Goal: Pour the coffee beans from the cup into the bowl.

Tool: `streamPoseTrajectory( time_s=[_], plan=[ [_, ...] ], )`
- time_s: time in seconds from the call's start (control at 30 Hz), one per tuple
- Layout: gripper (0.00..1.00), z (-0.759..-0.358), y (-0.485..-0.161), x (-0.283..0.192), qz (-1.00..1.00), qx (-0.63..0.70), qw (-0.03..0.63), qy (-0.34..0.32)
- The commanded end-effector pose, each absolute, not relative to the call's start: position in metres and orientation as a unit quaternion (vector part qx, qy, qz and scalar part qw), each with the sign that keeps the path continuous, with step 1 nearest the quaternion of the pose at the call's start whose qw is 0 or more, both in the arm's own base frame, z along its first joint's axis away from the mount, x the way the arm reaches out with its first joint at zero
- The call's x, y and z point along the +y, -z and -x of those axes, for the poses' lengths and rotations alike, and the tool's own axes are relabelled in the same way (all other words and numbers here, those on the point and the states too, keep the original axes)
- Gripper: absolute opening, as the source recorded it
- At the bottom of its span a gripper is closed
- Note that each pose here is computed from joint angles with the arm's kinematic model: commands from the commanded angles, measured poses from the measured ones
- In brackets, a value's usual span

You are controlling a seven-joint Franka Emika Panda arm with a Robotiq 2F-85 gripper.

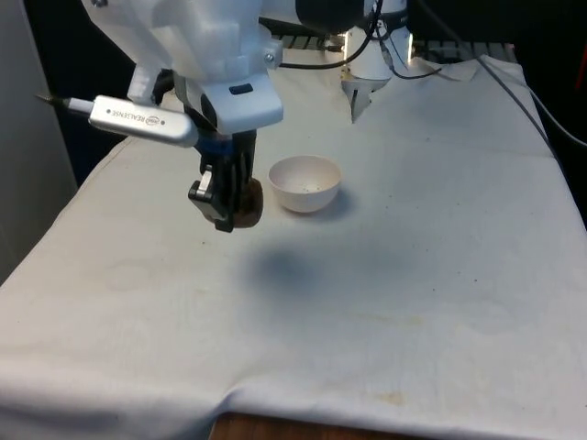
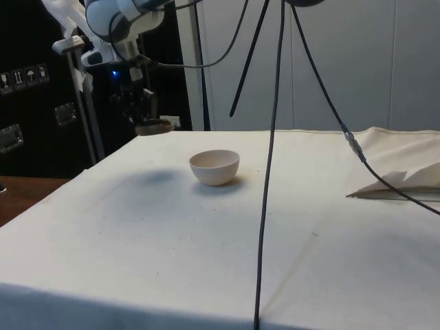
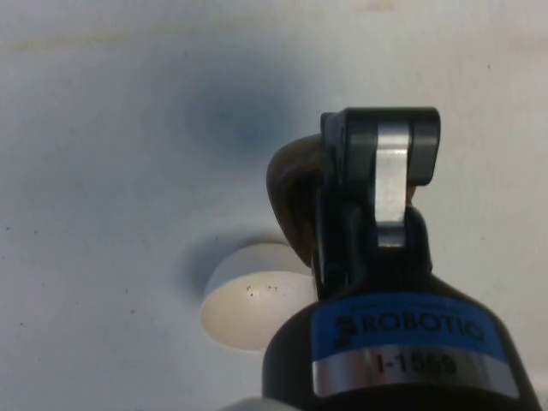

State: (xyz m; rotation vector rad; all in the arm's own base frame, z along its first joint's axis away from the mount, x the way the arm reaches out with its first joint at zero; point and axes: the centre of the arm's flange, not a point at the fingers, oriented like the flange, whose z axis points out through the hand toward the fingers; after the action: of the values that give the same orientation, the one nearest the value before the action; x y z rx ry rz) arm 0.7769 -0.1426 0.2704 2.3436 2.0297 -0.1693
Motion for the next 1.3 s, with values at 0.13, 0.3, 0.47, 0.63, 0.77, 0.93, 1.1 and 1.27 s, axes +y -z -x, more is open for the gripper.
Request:
streamPoseTrajectory(
  time_s=[0.13, 0.3, 0.47, 0.63, 0.77, 0.93, 1.1, 1.27],
  plan=[
    [0.04, -0.775, -0.275, -0.144, -0.756, 0.652, 0.017, 0.057],
    [0.04, -0.771, -0.284, -0.153, -0.757, 0.650, 0.019, 0.058],
    [0.04, -0.772, -0.283, -0.151, -0.758, 0.649, 0.015, 0.063],
    [0.04, -0.767, -0.290, -0.159, -0.759, 0.648, 0.017, 0.065],
    [0.04, -0.766, -0.294, -0.161, -0.759, 0.647, 0.016, 0.067],
    [0.04, -0.764, -0.300, -0.163, -0.759, 0.647, 0.014, 0.070],
    [0.04, -0.762, -0.310, -0.163, -0.761, 0.645, 0.012, 0.071],
    [0.04, -0.759, -0.327, -0.164, -0.762, 0.643, 0.008, 0.073]
  ],
)
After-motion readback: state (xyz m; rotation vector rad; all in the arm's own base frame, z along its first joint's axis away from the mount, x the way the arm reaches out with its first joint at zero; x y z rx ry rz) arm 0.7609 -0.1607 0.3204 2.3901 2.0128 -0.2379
